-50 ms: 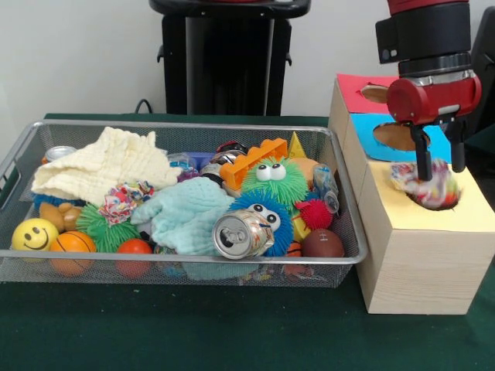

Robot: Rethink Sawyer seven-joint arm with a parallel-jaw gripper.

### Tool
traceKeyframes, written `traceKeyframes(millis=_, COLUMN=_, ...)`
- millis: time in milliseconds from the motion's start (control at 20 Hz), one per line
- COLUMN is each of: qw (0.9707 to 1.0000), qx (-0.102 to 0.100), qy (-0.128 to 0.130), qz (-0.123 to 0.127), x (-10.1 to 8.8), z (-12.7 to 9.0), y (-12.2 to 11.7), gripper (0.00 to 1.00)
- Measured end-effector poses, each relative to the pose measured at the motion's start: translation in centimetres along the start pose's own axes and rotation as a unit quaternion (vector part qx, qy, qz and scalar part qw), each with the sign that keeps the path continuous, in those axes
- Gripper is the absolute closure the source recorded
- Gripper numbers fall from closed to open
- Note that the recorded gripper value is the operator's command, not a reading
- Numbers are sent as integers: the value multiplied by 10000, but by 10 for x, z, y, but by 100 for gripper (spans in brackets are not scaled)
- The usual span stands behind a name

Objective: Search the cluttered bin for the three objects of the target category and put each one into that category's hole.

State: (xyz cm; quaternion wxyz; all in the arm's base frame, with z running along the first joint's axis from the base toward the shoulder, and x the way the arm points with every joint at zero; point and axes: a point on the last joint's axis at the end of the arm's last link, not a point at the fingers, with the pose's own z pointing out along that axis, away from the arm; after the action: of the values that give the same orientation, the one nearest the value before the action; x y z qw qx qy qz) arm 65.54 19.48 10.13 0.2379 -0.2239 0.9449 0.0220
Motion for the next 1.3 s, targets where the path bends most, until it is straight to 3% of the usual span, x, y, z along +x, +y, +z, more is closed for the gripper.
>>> traceKeyframes(millis=650, qw=9999, qx=93, qy=-96, qz=-90, x=-17, z=-21, y=-1, gripper=0)
traceKeyframes(millis=1050, qw=9999, qx=74, qy=-51, qz=-102, x=-16, z=-21, y=1, gripper=0)
traceKeyframes(millis=1100, qw=9999, qx=46, qy=91, qz=-99, x=-12, z=-20, y=2, gripper=100)
traceKeyframes(millis=1300, qw=9996, qx=11, qy=266, qz=-95, x=-6, z=-19, y=3, gripper=100)
